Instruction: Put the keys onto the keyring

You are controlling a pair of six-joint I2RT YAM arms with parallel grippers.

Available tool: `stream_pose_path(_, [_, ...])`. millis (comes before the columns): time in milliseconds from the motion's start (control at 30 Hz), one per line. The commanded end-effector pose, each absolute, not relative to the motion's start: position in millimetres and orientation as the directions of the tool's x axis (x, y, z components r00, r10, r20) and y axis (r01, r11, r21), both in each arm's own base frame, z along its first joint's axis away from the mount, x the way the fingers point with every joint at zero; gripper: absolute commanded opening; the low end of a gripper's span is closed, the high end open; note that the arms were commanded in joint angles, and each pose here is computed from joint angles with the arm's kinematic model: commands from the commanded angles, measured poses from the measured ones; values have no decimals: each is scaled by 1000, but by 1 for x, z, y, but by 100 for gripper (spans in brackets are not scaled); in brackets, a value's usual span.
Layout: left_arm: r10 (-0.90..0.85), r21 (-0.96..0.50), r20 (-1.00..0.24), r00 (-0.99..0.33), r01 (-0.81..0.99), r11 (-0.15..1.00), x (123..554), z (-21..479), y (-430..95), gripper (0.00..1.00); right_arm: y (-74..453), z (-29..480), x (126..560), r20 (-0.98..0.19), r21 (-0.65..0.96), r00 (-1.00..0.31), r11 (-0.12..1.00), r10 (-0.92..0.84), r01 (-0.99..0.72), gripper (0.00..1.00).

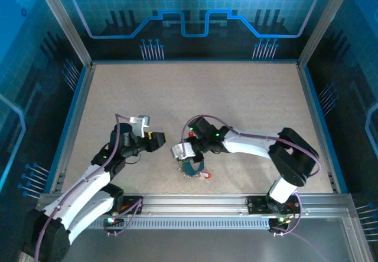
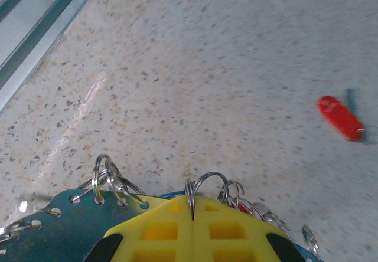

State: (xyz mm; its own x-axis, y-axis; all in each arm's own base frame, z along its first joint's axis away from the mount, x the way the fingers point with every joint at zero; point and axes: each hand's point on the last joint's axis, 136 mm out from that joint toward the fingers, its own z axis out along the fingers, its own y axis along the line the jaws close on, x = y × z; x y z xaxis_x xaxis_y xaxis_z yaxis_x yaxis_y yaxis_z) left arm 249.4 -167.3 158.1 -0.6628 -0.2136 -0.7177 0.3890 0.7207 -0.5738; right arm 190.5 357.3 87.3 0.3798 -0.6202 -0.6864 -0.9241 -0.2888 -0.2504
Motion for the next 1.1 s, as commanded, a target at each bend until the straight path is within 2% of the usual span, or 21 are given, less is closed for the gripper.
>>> stream_pose_path(0, [-123, -431, -879, -461, 655, 621, 243, 201, -192, 51, 358, 127, 199, -814, -261, 309, -165, -492, -951, 0])
stream_pose_path(133, [33, -296, -930, -367, 796, 528, 227, 214, -208, 48, 341, 157, 210, -878, -256, 256, -56, -404, -965, 0])
stream_pose_path(267, [189, -155, -953, -238, 915, 373, 201, 219, -225, 48, 325, 179, 218, -916, -253, 233, 20, -326, -967, 0])
stream_pose_path(400, [249, -68, -958, -141, 957, 281, 191, 216, -235, 47, 310, 198, 222, -940, -235, 206, 78, -272, -969, 0])
stream_pose_path(533, [296, -34, -951, -90, 981, 192, 184, 207, -246, 41, 297, 209, 216, -948, -230, 205, 78, -242, -970, 0])
stream_pose_path(667, [336, 5, -941, -49, 988, 157, 188, 200, -256, 40, 293, 213, 203, -949, -242, 227, 44, -218, -969, 0])
stream_pose_path(867, [303, 118, -950, 78, 986, 115, 189, 209, -263, 38, 291, 210, 194, -940, -257, 245, 22, -238, -966, 0])
stream_pose_path(1067, [317, 144, -941, 123, 989, 45, 181, 209, -267, 35, 292, 206, 188, -929, -276, 264, 7, -260, -961, 0])
